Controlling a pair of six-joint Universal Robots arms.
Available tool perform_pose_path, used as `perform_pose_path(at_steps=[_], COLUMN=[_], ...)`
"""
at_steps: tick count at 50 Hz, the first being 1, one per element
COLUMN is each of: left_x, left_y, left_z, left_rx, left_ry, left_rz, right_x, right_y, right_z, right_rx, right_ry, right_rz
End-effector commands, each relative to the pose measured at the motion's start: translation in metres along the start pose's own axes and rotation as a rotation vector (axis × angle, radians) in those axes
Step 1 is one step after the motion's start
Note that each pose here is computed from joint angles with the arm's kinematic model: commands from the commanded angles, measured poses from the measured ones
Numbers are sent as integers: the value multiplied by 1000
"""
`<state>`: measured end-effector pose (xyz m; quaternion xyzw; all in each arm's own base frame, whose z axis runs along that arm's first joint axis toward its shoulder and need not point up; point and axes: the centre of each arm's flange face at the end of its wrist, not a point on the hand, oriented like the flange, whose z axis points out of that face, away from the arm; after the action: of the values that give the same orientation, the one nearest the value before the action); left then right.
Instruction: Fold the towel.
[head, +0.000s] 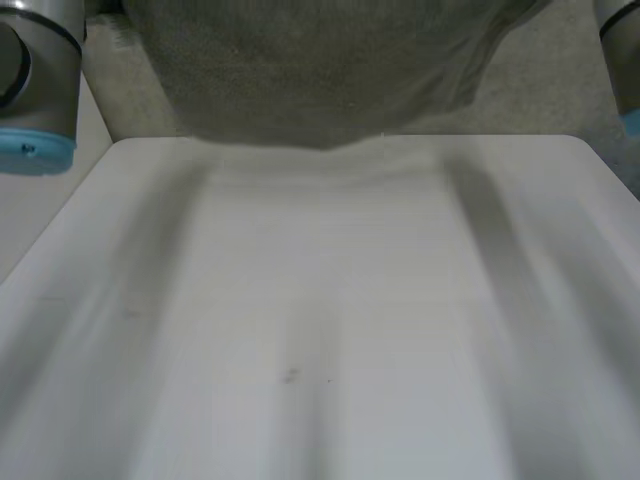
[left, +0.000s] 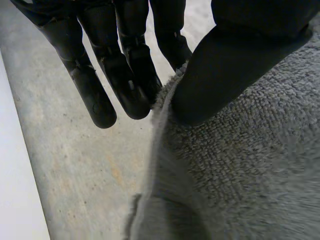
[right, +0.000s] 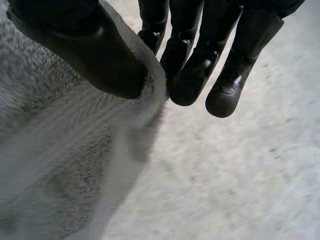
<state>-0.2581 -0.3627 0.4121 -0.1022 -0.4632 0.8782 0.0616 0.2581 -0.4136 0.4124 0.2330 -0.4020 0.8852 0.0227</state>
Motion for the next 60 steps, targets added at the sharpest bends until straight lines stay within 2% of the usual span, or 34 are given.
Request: perform_pose_path(at_steps=[1, 5, 6, 7, 9, 10, 12, 13, 15, 20, 26, 31, 39, 60], left_x=[11, 16, 18, 20, 22, 22, 26, 26, 29, 29, 27, 26, 27, 20], left_y=[71, 103, 118, 131, 144, 144, 173, 173, 189, 196, 191, 188, 196, 193], left_z=[-54, -86, -102, -118, -133, -133, -164, -164, -187, -206, -216, -221, -225, -228], left_rx=[-273, -398, -459, -509, -554, -554, -657, -658, -740, -802, -814, -811, -805, -800], left_ry=[57, 83, 95, 104, 114, 114, 136, 136, 152, 167, 197, 224, 224, 206], left_rz=[11, 20, 21, 22, 24, 24, 29, 29, 31, 42, 107, 173, 179, 187], right_x=[-45, -67, -78, -79, -101, -101, -120, -120, -130, -128, -103, -82, -69, -52], right_y=[46, 75, 88, 88, 121, 122, 147, 147, 157, 144, 120, 105, 117, 131], right_z=[-46, -76, -93, -93, -132, -132, -170, -170, -200, -221, -225, -232, -237, -233], right_rx=[-204, -316, -371, -371, -513, -514, -634, -634, -719, -769, -762, -775, -794, -799], right_ry=[-244, -332, -363, -364, -418, -418, -480, -481, -533, -562, -516, -445, -365, -292], right_rz=[94, 140, 162, 163, 192, 192, 187, 187, 161, 168, 161, 217, 281, 251])
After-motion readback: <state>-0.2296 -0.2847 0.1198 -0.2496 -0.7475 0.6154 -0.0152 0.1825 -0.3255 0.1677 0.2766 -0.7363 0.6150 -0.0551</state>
